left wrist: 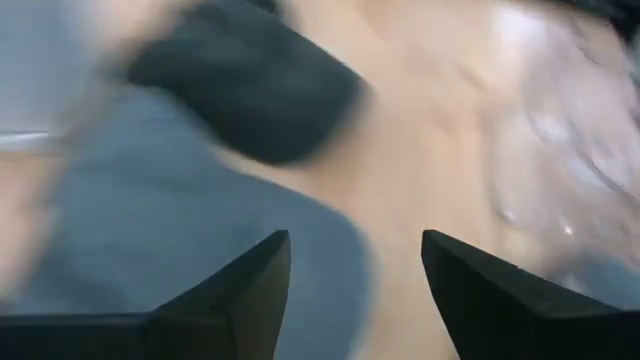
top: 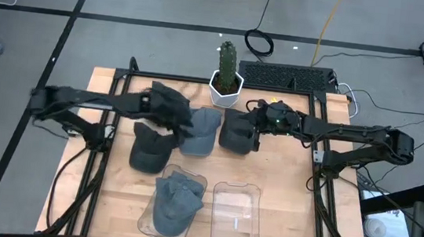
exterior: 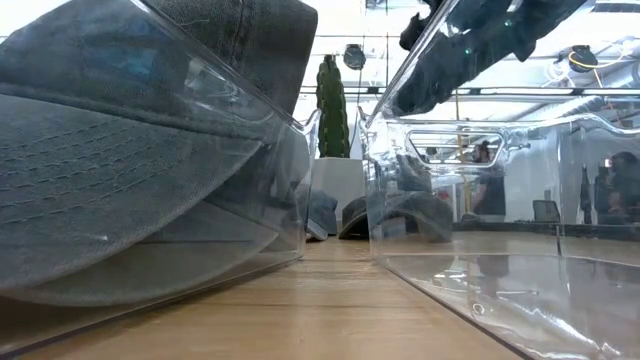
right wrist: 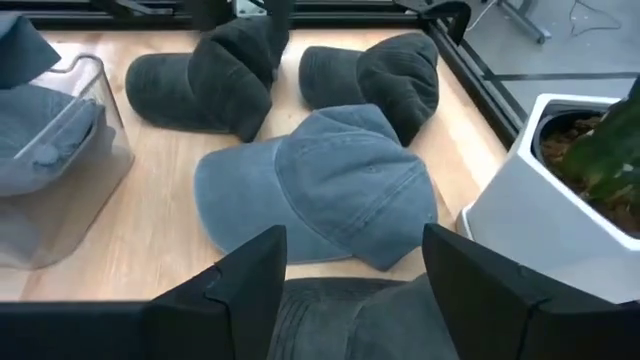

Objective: Pick & Place hat
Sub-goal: Put the gray cap into the left transparent bin

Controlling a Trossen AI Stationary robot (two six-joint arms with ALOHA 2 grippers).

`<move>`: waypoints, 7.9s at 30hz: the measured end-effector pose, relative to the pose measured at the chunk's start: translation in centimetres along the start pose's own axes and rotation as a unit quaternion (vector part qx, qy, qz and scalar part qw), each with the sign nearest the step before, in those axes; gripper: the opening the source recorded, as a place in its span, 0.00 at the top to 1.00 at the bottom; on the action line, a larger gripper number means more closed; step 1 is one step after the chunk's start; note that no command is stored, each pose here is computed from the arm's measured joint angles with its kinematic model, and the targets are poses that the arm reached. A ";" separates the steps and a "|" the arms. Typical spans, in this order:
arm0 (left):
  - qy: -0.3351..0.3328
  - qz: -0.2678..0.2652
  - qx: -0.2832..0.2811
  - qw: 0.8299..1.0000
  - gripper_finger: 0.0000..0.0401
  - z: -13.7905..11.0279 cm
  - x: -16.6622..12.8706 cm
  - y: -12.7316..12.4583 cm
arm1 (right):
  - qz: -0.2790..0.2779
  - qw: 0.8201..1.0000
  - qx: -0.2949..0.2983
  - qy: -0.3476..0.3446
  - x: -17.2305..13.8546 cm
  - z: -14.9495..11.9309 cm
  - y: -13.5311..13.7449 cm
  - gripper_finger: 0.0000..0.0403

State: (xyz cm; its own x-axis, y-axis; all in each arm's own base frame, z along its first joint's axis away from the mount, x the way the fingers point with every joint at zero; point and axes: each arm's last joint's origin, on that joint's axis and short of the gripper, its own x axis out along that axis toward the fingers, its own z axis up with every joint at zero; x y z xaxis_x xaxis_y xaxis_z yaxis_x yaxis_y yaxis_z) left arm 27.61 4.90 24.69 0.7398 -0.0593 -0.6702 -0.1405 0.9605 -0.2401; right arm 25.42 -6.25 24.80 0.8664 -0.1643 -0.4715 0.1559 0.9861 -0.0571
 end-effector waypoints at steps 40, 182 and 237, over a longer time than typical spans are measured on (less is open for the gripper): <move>0.157 -0.010 -0.068 0.985 0.42 6.6 4.1 17.8 | 0.007 0.999 -0.018 0.042 -0.2 -0.8 0.1 0.44; 0.323 0.232 -0.095 0.913 0.99 4.1 7.5 8.6 | 0.020 0.999 0.000 0.046 -0.2 -0.9 0.2 0.44; -0.182 0.180 0.107 0.961 1.00 13.0 -7.6 -8.6 | 0.235 0.888 0.216 -0.330 0.7 -0.9 3.1 0.52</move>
State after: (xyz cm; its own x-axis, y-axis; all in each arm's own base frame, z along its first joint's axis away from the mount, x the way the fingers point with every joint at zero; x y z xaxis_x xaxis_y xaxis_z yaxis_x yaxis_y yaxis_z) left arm 31.75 0.59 41.04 0.8556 0.3486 -0.3827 -0.3208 0.9373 0.1364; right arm 26.10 -3.26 23.49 0.9511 0.1450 0.2728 -0.2532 0.8718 0.4193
